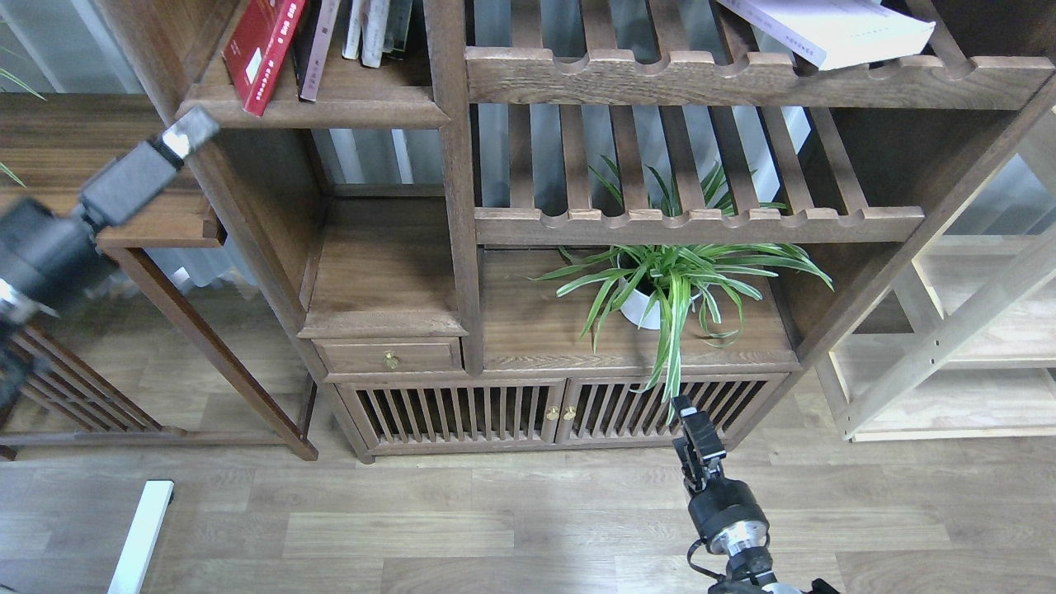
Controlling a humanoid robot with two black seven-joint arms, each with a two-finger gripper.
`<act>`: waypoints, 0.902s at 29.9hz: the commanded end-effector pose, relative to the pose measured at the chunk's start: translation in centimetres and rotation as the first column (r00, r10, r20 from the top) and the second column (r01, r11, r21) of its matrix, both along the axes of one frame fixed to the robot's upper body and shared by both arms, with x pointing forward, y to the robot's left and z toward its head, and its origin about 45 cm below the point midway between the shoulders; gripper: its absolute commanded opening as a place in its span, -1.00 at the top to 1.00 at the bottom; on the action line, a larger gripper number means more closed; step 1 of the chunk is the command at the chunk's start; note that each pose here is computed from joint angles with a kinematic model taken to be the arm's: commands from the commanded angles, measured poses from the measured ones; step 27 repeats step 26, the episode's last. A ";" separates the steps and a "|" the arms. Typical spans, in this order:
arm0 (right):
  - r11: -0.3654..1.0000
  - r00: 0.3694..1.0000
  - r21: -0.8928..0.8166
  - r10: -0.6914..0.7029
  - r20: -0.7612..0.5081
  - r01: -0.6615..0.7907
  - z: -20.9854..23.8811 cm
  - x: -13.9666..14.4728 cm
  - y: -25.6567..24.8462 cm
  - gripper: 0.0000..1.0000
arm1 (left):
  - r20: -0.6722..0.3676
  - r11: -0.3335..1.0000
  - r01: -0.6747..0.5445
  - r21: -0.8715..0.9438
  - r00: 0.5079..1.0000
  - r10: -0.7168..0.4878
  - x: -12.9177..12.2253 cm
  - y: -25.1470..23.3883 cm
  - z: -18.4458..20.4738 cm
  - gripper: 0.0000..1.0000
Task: Organize books on shelf
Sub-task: 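Withdraw the left gripper from the shelf and lower it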
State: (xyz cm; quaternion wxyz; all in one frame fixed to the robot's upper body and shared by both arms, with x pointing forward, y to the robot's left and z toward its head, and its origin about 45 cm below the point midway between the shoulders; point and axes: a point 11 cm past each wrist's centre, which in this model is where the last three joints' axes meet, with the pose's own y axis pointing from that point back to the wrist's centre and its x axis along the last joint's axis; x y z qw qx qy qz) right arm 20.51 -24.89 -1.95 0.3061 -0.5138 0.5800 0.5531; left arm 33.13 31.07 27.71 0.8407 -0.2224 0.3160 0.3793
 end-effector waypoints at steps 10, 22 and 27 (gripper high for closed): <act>0.996 0.996 -0.006 0.088 -0.027 -0.088 -0.6 -0.9 1.8 -1.00 | -0.455 0.994 -0.064 -0.092 0.890 0.015 -7.6 -1.6 -16.0 -0.96; 0.977 0.959 0.069 0.184 0.214 -0.203 6.1 5.0 6.6 -1.00 | -0.545 0.974 -0.102 -0.201 0.838 -0.024 -9.1 -3.8 -19.1 -0.96; 0.975 0.960 0.064 0.195 0.203 -0.212 5.7 4.6 6.7 -1.00 | -0.551 0.974 -0.099 -0.203 0.834 -0.031 -9.4 -4.0 -19.3 -0.96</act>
